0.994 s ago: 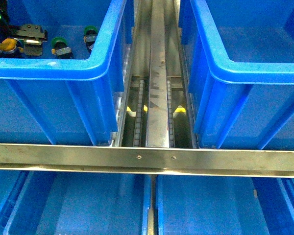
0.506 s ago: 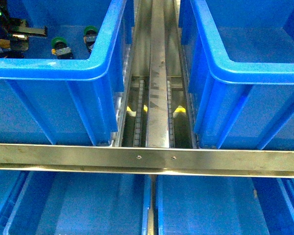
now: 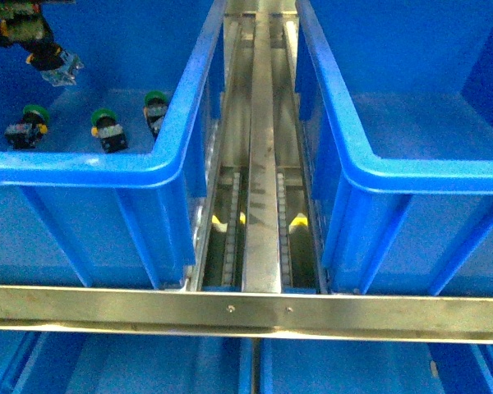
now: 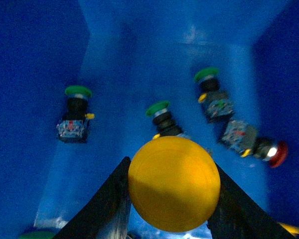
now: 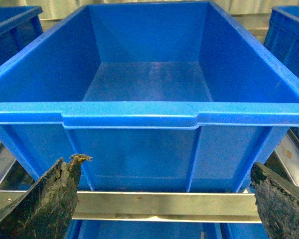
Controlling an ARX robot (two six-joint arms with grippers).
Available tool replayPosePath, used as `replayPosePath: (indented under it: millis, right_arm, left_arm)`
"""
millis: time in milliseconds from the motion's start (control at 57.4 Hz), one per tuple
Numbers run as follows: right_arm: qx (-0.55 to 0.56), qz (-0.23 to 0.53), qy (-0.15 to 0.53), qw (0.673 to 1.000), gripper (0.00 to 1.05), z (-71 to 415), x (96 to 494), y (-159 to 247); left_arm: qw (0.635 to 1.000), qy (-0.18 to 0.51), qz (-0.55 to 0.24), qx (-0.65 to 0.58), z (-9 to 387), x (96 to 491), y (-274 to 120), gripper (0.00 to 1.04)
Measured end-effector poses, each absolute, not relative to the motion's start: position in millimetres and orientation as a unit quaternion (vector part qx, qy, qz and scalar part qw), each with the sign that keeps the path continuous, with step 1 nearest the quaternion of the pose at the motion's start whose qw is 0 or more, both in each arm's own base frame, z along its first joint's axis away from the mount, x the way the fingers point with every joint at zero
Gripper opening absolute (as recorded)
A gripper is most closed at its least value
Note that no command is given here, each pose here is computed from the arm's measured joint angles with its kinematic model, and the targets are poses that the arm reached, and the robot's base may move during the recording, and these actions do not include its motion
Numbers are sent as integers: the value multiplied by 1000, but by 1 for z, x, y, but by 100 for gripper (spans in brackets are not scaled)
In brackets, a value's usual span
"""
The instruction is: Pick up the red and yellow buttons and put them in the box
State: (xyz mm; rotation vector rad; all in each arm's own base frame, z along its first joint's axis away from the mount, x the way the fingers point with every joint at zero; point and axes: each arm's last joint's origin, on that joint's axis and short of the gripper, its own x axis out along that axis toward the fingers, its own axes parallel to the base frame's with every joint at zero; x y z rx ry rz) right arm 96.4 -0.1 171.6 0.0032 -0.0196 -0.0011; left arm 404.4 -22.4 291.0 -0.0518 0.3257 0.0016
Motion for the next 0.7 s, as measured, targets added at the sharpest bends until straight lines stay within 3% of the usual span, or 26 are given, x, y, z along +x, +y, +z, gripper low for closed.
replayPosePath:
  millis: [174, 314, 506, 697]
  right_arm:
    - [2, -1, -10, 1000, 99, 172, 96, 0]
    - [2, 0, -10, 1000, 99, 172, 96, 0]
    - [2, -1, -10, 1000, 99, 172, 96, 0]
    - [2, -1, -10, 1000, 99, 172, 96, 0]
  left_arm:
    - [987, 48, -79, -134, 318, 366, -14, 34]
    - [952, -25, -174, -250, 315, 347, -20, 34]
    - [855, -15, -310, -415, 294, 363, -77, 34]
    - [803, 46, -376, -460, 288, 383, -136, 33]
